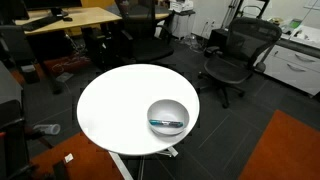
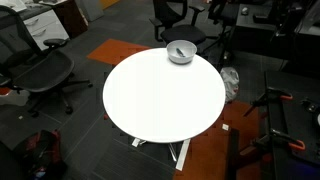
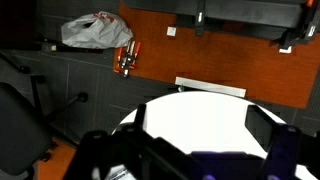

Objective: Put the marker in the bowl on the table

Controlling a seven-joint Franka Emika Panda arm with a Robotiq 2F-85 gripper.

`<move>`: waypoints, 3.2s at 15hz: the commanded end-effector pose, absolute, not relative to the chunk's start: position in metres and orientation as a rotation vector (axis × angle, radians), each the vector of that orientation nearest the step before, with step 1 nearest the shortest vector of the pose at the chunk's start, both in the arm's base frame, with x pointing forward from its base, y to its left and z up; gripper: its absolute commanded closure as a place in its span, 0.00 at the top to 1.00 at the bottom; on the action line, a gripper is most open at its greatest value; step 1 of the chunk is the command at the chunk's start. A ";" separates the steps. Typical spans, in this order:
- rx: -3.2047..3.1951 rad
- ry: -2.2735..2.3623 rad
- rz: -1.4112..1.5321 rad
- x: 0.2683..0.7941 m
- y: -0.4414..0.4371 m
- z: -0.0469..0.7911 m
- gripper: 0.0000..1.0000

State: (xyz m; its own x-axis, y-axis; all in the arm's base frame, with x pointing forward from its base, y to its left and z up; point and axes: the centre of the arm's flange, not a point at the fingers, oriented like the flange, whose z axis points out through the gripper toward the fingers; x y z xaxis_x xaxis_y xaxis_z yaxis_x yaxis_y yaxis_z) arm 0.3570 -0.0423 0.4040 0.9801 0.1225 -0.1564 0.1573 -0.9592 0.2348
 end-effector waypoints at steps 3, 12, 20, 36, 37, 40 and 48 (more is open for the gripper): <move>2.878 0.207 -0.205 0.357 -0.042 0.404 1.00; 2.883 0.177 -0.138 0.376 -0.048 0.407 1.00; 2.886 -0.243 0.339 0.458 -0.102 0.408 1.00; 2.957 -0.785 0.265 0.579 -0.212 0.296 1.00; 2.965 -0.798 0.253 0.584 -0.216 0.289 1.00; 2.978 -0.819 0.216 0.595 -0.225 0.266 1.00; 2.966 -0.859 0.216 0.616 -0.244 0.208 1.00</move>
